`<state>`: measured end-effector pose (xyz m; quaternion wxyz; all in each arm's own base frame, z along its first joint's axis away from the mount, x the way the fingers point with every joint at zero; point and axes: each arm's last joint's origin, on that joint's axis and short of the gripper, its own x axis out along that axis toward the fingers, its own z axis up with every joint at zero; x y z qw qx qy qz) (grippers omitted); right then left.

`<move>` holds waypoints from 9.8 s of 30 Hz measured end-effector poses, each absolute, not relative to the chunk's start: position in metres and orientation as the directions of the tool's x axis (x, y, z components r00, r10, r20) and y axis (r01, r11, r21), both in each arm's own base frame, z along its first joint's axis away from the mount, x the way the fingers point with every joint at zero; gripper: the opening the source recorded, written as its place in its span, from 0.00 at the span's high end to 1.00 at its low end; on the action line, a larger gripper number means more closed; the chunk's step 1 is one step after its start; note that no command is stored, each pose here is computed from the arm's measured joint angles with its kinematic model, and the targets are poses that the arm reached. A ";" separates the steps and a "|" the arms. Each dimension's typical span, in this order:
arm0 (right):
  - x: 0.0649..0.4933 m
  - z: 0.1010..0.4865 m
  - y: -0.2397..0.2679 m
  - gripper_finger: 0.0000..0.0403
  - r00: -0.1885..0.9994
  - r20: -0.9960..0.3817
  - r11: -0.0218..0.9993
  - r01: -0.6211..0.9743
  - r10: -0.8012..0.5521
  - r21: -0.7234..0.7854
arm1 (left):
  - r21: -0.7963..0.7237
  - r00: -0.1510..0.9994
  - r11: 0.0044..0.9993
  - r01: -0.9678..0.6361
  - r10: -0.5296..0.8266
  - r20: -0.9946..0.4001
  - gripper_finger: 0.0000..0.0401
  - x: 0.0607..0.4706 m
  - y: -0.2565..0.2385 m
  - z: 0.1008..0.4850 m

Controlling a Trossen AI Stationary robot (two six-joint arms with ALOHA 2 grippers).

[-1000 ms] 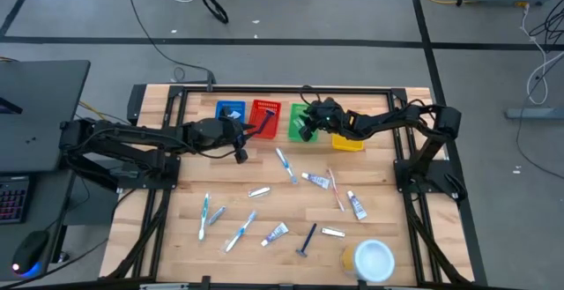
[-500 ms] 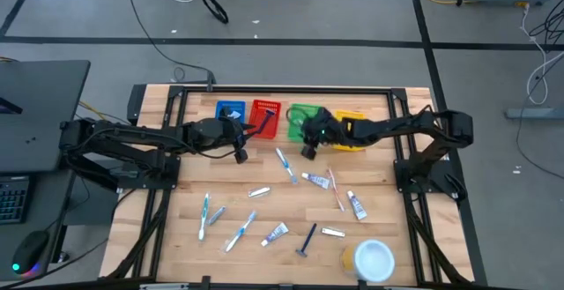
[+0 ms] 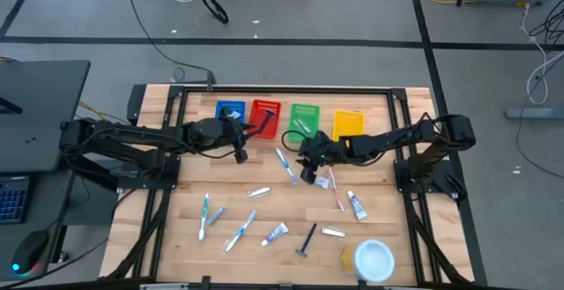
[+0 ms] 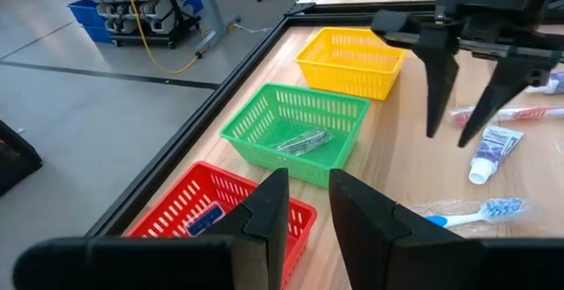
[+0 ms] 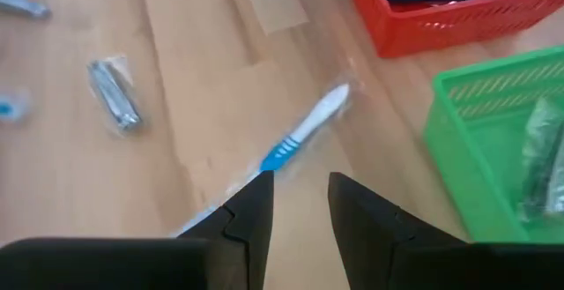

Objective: Pick & Place Travel size toiletries
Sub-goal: Put the blue toothbrush into the yellow bin, then put the white toothpaste into the blue bin

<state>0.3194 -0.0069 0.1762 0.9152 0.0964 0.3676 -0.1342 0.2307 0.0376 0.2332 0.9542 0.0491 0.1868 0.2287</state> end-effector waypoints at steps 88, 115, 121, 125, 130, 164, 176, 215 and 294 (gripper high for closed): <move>0.327 0.183 0.006 1.00 0.768 -0.603 0.856 0.446 -0.216 0.261 | 0.180 0.824 0.889 -0.420 0.457 -0.334 0.77 0.231 0.038 0.233; 0.209 0.178 -0.032 1.00 0.157 -0.660 0.473 0.816 -0.735 -0.333 | 0.125 0.841 0.909 -0.399 0.416 -0.346 0.77 0.231 0.036 0.232; 0.206 0.160 -0.040 1.00 0.183 -0.605 0.475 0.801 -0.775 -0.365 | 0.125 0.841 0.908 -0.399 0.417 -0.345 0.77 0.231 0.036 0.232; 0.208 0.155 -0.045 1.00 0.222 -0.581 0.498 0.784 -0.783 -0.370 | 0.125 0.841 0.908 -0.399 0.417 -0.345 0.77 0.231 0.036 0.232; 0.204 0.149 -0.051 1.00 0.221 -0.632 0.529 0.772 -0.743 -0.352 | 0.125 0.841 0.908 -0.399 0.417 -0.345 0.77 0.231 0.036 0.232; 0.216 0.188 -0.086 0.76 0.308 -0.660 0.584 0.774 -0.685 -0.245 | 0.125 0.840 0.907 -0.402 0.420 -0.344 0.77 0.231 0.037 0.233; 0.247 0.225 -0.087 0.77 0.703 -0.489 0.788 0.614 -0.516 0.052 | 0.023 0.876 0.937 -0.348 0.334 -0.347 0.77 0.232 0.034 0.233; 0.258 0.240 -0.082 0.77 0.890 -0.338 0.948 0.317 -0.307 -0.026 | -0.139 0.948 0.989 0.058 -0.098 -0.304 0.71 0.289 -0.127 0.273; 0.266 0.234 -0.041 0.77 0.916 -0.363 0.975 0.208 -0.169 0.072 | 0.043 0.414 0.932 -0.361 0.201 -0.888 0.83 0.341 -0.189 0.176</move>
